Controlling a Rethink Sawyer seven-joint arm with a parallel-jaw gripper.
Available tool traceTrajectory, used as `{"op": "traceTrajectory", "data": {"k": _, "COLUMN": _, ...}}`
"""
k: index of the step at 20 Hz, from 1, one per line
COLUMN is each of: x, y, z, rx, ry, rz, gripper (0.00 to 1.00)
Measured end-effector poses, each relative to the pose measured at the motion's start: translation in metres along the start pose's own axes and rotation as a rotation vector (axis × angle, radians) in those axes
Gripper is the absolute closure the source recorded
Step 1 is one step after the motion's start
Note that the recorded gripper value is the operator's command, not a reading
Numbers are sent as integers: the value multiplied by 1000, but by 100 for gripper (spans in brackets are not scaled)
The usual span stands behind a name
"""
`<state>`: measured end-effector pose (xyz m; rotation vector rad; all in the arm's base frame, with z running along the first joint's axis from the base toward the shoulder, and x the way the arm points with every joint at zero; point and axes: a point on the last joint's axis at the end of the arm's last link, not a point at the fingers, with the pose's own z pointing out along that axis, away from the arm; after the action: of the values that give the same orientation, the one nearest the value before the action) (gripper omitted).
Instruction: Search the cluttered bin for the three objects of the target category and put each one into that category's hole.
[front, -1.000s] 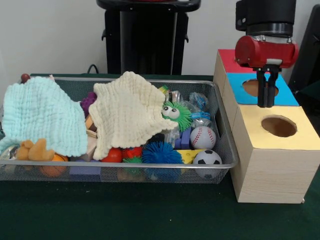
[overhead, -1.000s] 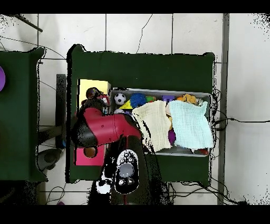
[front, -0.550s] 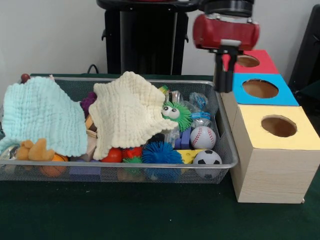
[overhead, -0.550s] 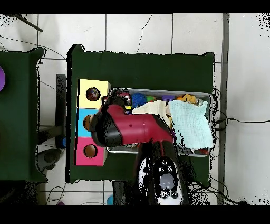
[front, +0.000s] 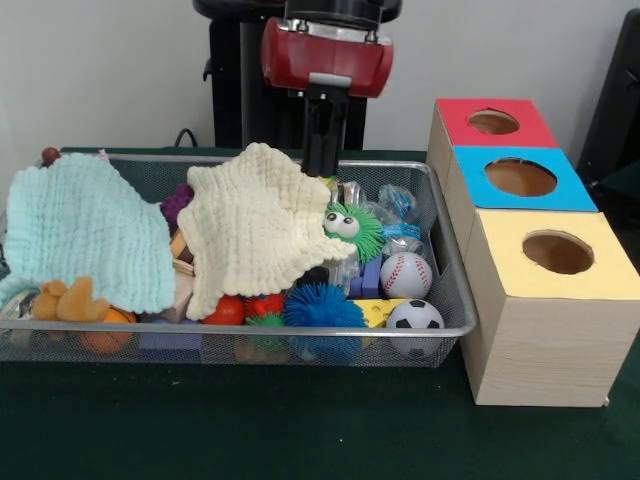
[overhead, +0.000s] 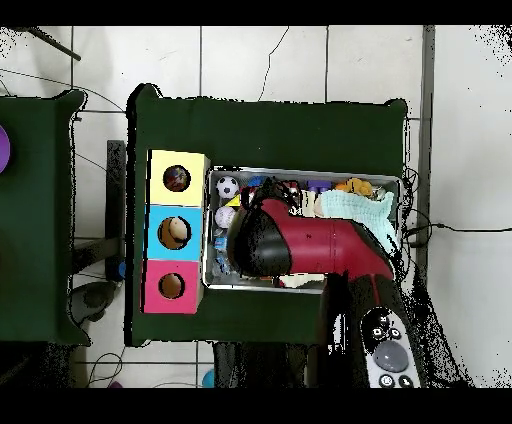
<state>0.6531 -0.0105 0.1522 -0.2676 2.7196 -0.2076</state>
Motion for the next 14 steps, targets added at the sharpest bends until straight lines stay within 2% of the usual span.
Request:
{"op": "traceTrajectory", "data": {"k": 4, "x": 6, "y": -3, "z": 2, "rx": -11, "ry": 35, "rz": -15, "gripper": 100}}
{"op": "traceTrajectory", "data": {"k": 9, "x": 8, "y": 2, "z": 6, "rx": -29, "ry": 48, "rz": -38, "gripper": 100}}
{"op": "traceTrajectory", "data": {"k": 14, "x": 9, "y": 13, "z": 15, "rx": -65, "ry": 55, "rz": -53, "gripper": 100}}
